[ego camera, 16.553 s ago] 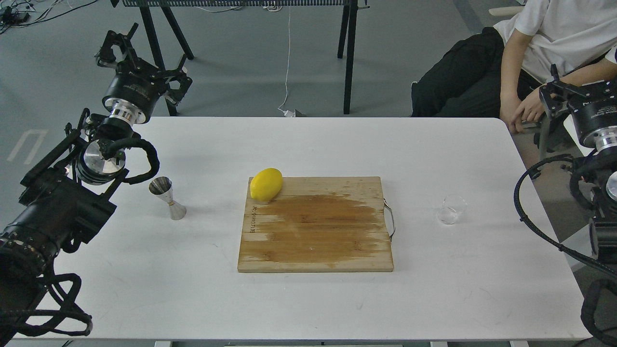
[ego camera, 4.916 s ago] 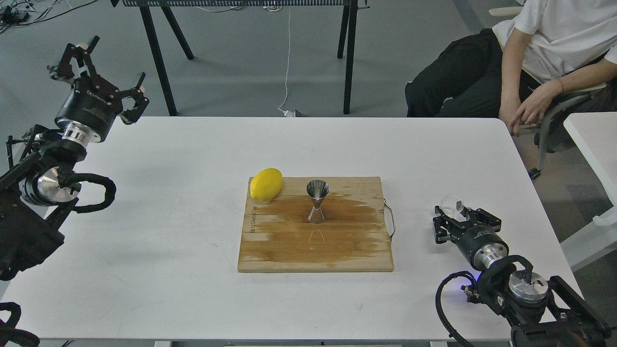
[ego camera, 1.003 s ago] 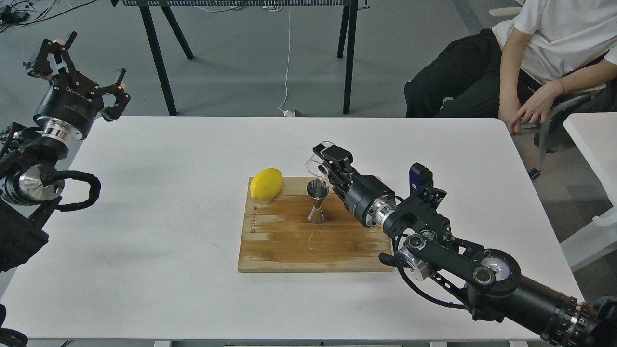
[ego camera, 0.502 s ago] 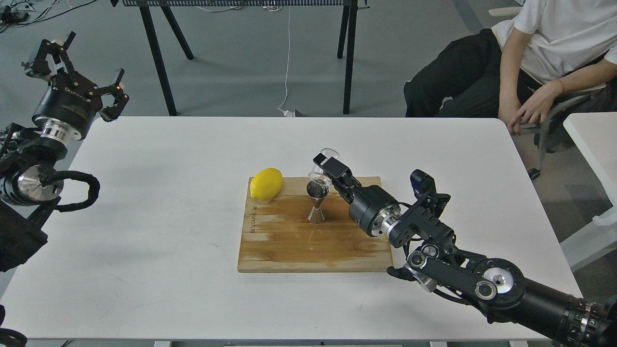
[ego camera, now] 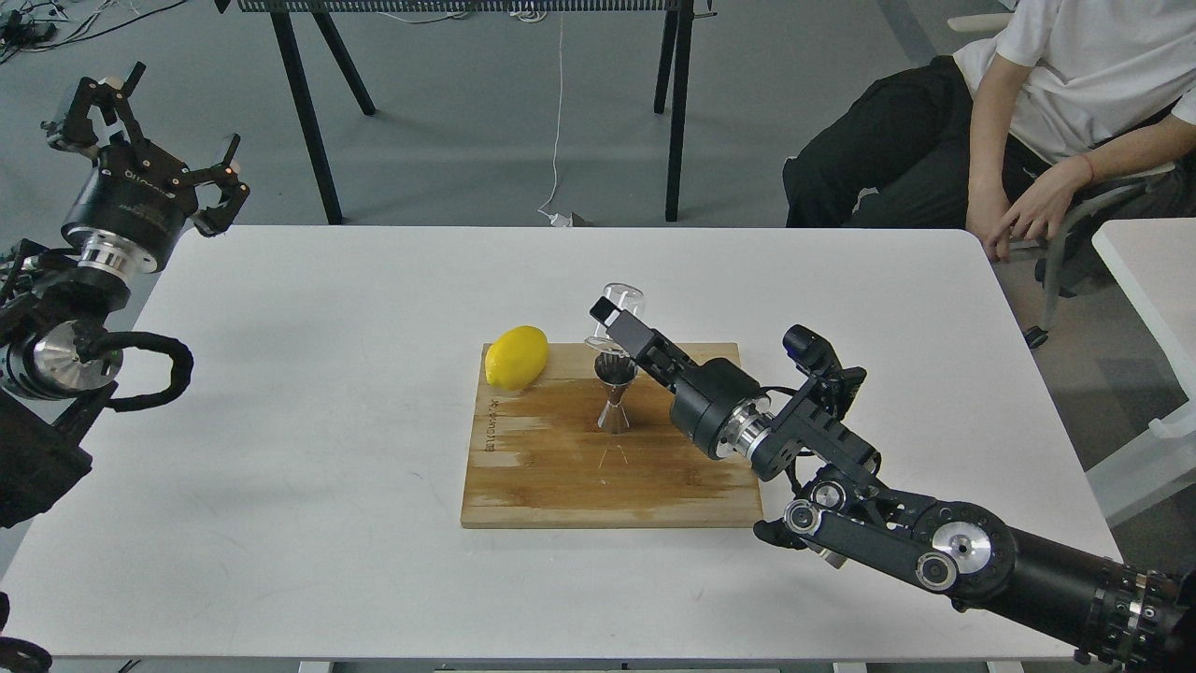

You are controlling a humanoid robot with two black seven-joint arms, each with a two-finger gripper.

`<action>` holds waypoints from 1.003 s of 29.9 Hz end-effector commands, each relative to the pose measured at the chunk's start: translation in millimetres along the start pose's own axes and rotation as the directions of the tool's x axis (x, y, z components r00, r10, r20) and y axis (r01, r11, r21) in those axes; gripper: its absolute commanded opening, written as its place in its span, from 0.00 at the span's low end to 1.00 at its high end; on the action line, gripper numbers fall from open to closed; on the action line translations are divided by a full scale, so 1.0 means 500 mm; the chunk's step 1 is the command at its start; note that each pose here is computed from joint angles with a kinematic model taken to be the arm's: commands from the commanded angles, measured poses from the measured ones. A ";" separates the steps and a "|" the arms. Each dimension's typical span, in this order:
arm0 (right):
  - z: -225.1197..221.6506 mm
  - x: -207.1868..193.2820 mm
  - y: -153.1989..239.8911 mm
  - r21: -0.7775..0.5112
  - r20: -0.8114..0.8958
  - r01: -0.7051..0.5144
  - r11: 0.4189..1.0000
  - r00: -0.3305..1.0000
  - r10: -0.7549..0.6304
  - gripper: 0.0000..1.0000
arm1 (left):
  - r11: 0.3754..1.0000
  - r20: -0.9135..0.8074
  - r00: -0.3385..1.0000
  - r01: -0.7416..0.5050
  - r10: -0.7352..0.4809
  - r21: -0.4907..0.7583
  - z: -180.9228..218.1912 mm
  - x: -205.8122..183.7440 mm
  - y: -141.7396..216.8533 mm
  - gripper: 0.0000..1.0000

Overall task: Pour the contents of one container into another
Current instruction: 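Carry the glass cup back and lower it onto the table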

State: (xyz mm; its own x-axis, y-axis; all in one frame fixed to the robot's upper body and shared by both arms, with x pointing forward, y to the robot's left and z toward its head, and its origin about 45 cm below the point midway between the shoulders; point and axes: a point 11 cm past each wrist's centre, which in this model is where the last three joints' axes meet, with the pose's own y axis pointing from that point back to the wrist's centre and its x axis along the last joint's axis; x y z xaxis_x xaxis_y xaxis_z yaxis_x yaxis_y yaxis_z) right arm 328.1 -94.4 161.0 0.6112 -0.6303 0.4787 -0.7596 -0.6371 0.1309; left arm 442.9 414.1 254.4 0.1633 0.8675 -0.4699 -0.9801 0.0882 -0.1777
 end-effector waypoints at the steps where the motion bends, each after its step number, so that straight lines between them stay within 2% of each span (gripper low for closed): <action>1: -0.001 0.001 0.006 0.034 -0.062 0.021 0.999 0.998 -0.019 0.32 | 1.000 -0.018 1.000 -0.009 0.009 -0.008 0.003 0.003 0.000 1.00; 5: -0.003 0.017 0.006 0.046 -0.102 0.016 0.999 0.995 -0.012 0.32 | 1.000 -0.008 1.000 -0.013 0.013 -0.013 0.014 0.010 0.002 1.00; 10: 0.009 0.030 0.013 0.015 -0.068 -0.010 1.000 0.998 0.011 0.33 | 1.000 -0.005 1.000 -0.014 0.014 -0.014 0.017 0.011 0.003 1.00; 12: 0.011 0.060 0.015 -0.013 0.010 -0.059 0.998 0.998 0.059 0.32 | 1.000 -0.005 1.000 -0.014 0.014 -0.014 0.017 0.011 0.003 1.00; 15: -0.004 0.082 0.015 -0.057 0.259 -0.114 0.992 0.958 0.125 0.32 | 1.000 -0.005 1.000 -0.015 0.015 -0.015 0.018 0.012 0.003 1.00; 17: -0.012 0.104 0.024 -0.084 0.408 -0.156 0.984 0.895 0.177 0.32 | 1.000 -0.005 1.000 -0.016 0.016 -0.017 0.020 0.013 0.003 1.00; 23: 0.009 0.156 0.068 -0.203 0.684 -0.222 0.954 0.665 0.300 0.32 | 1.000 -0.015 1.000 -0.020 0.020 -0.022 0.021 0.013 0.003 1.00; 30: 0.103 0.219 0.151 -0.373 0.886 -0.258 0.891 0.188 0.425 0.33 | 1.000 -0.011 1.000 -0.021 0.020 -0.024 0.025 0.015 0.004 1.00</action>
State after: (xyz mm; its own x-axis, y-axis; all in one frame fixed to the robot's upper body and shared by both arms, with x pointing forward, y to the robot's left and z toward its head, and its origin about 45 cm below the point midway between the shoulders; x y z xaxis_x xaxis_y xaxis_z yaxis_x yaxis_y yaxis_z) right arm 351.4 -206.6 188.8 0.1224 -0.8621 -0.4917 -0.9164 -0.2884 0.2774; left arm 441.0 426.4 261.1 0.1446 0.8629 -0.4842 -0.9803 0.0586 -0.1884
